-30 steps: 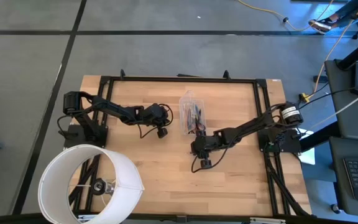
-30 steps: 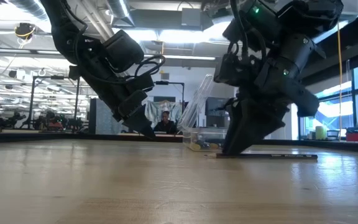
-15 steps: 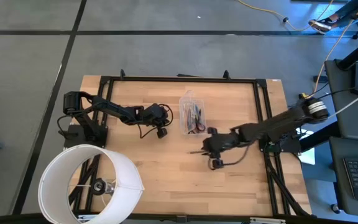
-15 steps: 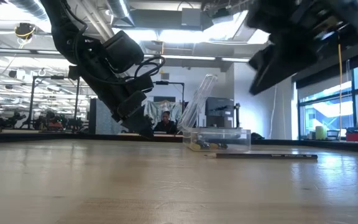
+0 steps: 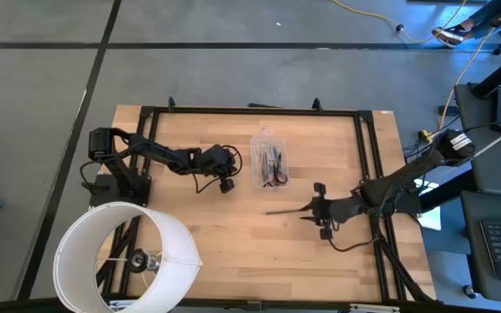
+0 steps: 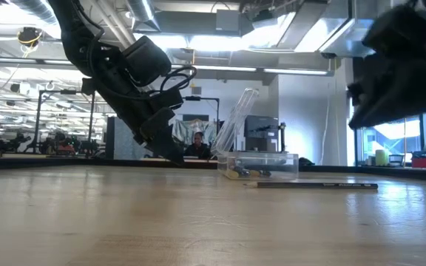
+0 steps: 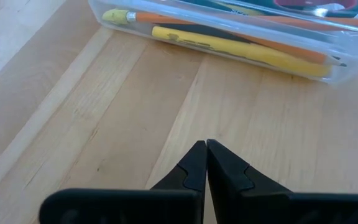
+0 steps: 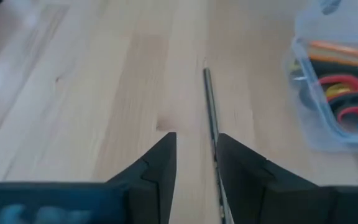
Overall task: Pick & place school supplies into a supply box
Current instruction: Put the black pencil into the transparent supply box
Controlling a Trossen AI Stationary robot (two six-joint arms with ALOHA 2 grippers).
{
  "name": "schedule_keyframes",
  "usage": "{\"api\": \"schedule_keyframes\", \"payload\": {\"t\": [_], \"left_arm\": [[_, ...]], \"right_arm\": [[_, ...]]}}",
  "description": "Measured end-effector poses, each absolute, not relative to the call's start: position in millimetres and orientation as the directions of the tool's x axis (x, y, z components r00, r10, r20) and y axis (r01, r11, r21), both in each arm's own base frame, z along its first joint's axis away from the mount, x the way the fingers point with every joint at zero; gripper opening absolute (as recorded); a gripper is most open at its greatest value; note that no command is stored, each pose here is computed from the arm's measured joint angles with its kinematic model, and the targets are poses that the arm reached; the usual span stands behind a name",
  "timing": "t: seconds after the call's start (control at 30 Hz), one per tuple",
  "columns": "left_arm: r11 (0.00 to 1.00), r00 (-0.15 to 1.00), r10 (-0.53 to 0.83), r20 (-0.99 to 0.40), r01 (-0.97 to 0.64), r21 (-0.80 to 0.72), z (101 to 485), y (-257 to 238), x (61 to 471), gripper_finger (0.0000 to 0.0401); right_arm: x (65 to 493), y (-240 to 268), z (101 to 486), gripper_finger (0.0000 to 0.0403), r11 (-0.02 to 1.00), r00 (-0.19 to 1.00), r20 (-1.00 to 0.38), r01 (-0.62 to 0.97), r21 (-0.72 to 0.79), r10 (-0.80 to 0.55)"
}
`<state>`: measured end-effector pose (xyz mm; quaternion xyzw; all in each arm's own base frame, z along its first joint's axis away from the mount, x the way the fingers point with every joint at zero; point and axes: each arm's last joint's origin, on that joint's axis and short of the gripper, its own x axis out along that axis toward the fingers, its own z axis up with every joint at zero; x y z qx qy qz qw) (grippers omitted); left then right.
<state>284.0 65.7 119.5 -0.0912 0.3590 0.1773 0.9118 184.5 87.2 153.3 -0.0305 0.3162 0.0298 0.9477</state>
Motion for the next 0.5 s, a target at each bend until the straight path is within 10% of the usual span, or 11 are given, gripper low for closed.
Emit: {"api": "schedule_keyframes", "payload": {"t": [0.5], "left_arm": [[0.919, 0.683, 0.263, -0.681, -0.391, -0.037, 120.0, 66.0, 284.5, 0.0004]], "right_arm": [[157.0, 69.1, 115.0, 0.0119, 0.994, 0.887, -0.462, -0.057, -0.095, 0.007]]}}
